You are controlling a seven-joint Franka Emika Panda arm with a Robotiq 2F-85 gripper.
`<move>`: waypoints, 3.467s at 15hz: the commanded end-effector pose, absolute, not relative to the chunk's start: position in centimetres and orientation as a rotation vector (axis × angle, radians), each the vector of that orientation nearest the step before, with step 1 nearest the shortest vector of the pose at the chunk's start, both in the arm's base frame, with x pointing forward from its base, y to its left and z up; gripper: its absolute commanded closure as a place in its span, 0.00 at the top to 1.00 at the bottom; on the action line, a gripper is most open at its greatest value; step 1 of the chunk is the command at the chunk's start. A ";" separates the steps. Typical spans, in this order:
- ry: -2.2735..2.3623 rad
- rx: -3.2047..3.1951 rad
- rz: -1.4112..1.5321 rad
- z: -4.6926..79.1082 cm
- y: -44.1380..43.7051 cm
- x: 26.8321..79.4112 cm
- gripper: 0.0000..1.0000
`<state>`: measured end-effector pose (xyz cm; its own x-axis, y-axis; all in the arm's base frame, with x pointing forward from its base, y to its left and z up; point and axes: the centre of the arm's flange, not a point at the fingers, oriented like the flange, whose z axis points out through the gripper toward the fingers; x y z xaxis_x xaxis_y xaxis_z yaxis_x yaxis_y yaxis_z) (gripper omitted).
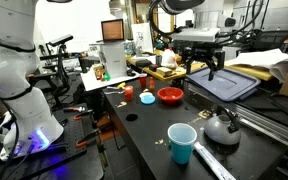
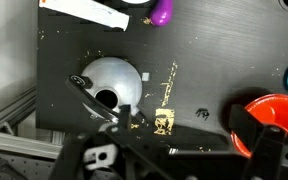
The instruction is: Move the kettle to the left
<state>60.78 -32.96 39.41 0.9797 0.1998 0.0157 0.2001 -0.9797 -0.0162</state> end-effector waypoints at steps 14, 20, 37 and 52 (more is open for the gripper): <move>-0.659 -3.061 0.084 35.6 -37.1 66.8 1.00; -0.696 -3.112 0.145 33.3 -39.0 68.2 1.00; -0.931 -3.088 0.302 28.3 -38.9 71.6 1.00; -1.086 -2.984 0.388 24.9 -38.7 73.4 1.00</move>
